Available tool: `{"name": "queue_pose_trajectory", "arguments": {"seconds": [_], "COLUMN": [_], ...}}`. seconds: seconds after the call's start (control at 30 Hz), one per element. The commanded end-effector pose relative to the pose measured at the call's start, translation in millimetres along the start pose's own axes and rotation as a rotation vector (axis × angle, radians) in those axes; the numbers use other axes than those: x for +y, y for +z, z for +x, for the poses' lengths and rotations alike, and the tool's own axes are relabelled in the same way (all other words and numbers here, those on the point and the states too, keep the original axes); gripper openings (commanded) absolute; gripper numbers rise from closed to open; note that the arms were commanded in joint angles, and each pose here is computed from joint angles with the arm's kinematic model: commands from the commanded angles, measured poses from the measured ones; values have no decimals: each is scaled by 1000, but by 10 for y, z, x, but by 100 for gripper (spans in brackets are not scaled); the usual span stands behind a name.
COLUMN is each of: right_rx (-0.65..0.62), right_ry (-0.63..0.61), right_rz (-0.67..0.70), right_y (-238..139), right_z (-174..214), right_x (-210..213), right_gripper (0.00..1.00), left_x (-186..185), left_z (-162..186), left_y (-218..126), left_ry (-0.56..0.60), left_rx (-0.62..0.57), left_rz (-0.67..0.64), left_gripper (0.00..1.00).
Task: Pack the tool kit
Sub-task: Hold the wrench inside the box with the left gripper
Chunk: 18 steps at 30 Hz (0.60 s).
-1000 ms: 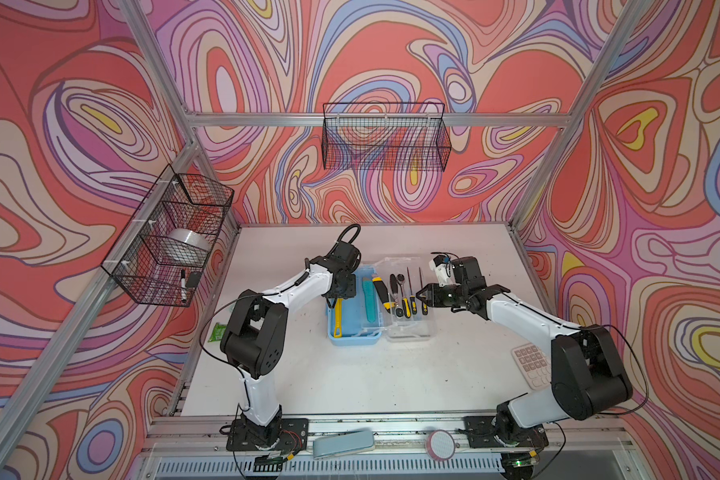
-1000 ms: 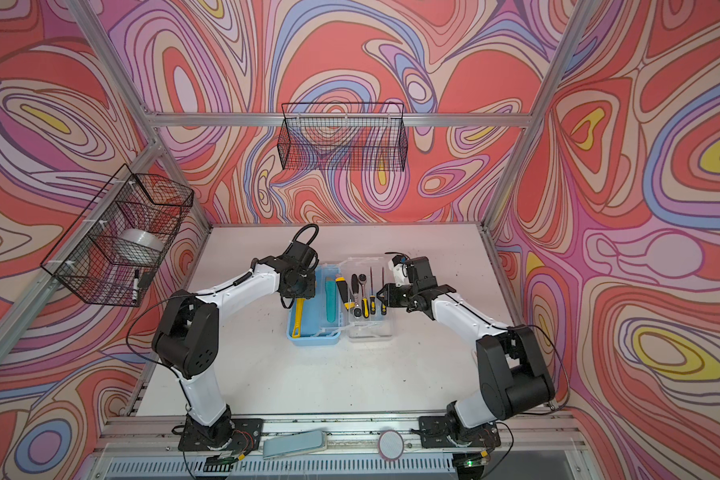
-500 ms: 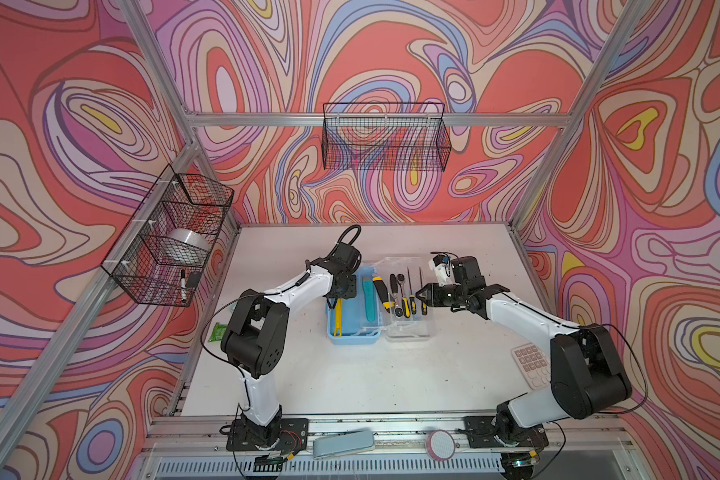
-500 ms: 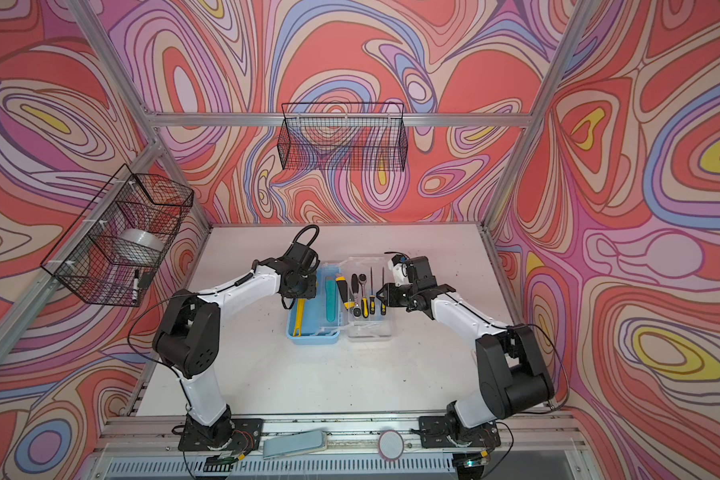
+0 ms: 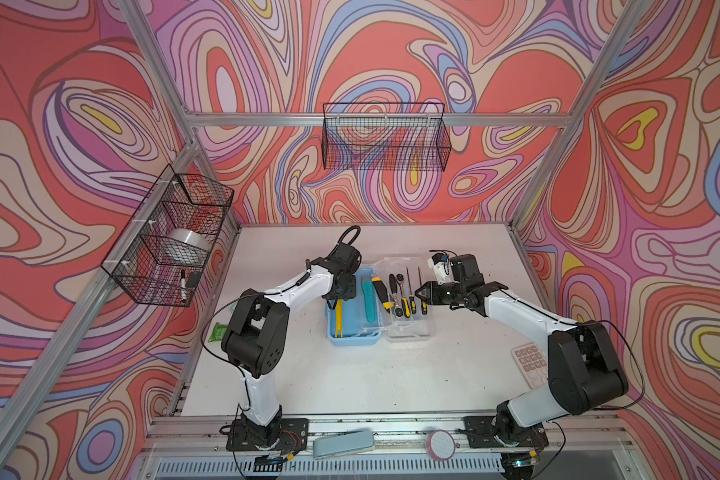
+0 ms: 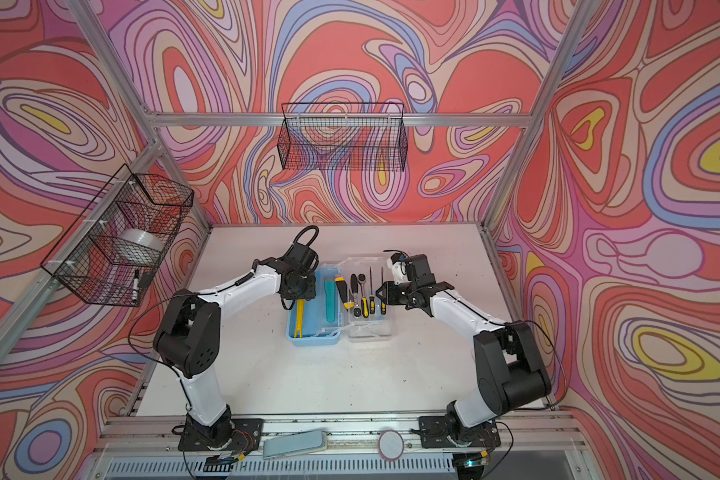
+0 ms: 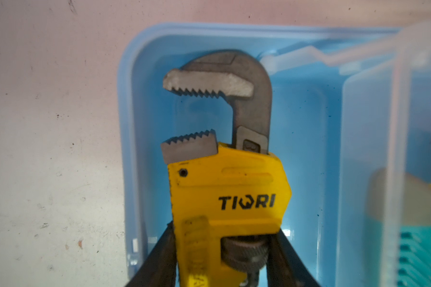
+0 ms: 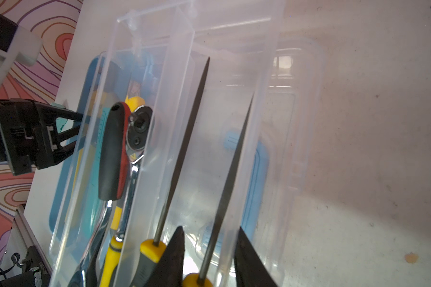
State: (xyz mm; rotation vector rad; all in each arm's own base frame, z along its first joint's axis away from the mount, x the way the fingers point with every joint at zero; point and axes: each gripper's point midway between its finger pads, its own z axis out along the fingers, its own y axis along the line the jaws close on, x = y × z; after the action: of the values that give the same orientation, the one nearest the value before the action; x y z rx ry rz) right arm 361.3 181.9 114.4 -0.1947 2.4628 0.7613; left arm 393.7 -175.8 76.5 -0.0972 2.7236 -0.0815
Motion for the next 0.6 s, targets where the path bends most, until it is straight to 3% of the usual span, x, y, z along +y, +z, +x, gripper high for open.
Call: {"name": "queue_pose_trajectory", "arguments": {"seconds": [0.0, 0.23, 0.43, 0.57], "right_rx": [78, 83, 78, 81], "right_ry": [18, 19, 18, 20], "right_rz": [69, 79, 80, 88], "right_y": [97, 116, 116, 116], "right_z": [218, 228, 204, 208], "right_x": [-174, -201, -195, -212], "right_gripper": [32, 32, 32, 32], "left_x": [-17, -13, -1, -22], "left_z": [-65, -121, -105, -133], "left_y": [-227, -354, -348, -359], "left_ry": [-8, -24, -23, -44], "left_rx": [-51, -97, -40, -70], "left_rz": [25, 36, 2, 26], "left_gripper": [6, 6, 6, 6]}}
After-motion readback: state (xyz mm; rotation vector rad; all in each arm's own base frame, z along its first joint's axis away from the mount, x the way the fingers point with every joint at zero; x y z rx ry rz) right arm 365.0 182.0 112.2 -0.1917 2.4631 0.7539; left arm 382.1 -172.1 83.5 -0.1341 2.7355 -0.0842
